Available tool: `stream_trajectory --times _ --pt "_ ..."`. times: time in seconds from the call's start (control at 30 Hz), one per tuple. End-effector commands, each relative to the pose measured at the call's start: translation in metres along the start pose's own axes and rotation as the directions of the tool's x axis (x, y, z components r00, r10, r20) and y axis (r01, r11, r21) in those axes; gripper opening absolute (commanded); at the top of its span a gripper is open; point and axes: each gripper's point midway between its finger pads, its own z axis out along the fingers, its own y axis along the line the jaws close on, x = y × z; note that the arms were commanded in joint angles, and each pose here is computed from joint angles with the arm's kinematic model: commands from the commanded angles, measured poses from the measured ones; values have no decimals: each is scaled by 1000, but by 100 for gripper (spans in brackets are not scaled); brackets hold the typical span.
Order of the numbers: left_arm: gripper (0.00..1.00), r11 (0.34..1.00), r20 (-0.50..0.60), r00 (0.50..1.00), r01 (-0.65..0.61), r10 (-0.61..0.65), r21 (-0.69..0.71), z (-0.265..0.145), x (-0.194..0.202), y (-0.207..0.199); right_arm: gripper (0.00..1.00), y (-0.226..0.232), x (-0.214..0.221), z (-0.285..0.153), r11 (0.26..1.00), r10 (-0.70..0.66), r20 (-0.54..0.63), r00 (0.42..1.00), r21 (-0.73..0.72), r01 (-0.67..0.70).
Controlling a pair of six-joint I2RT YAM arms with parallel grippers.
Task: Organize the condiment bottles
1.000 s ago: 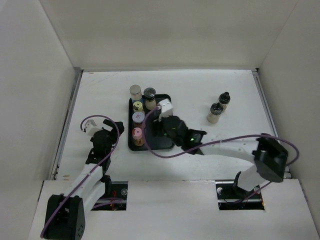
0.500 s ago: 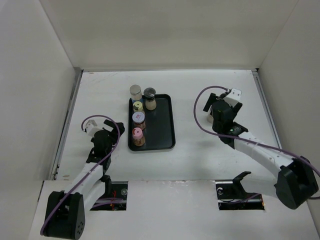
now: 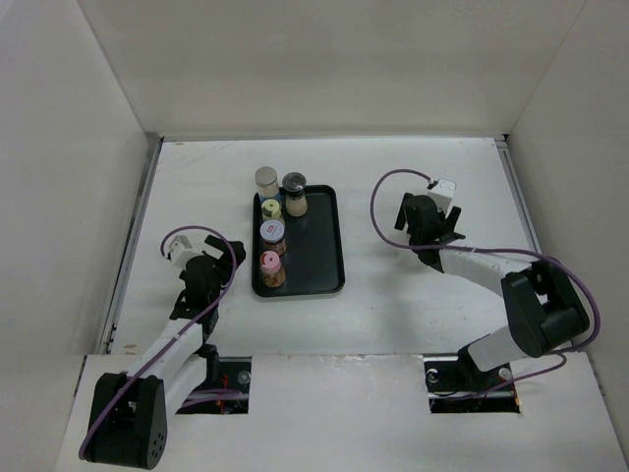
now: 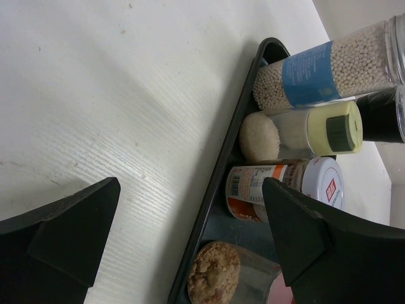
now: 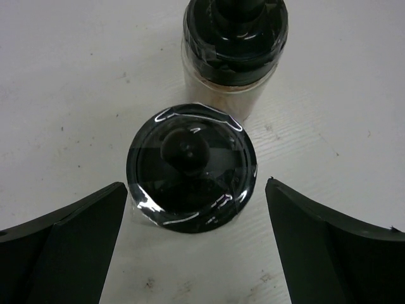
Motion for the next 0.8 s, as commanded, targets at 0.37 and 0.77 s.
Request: stream_trajectory --times 0.37,0.77 --pt "100 999 3 1000 12 -12 37 4 0 -11 70 10 -49 27 989 148 117 982 -43 -143" --pt "100 999 12 1000 10 -11 38 4 -2 -12 55 93 -89 -67 942 145 233 962 -331 -62"
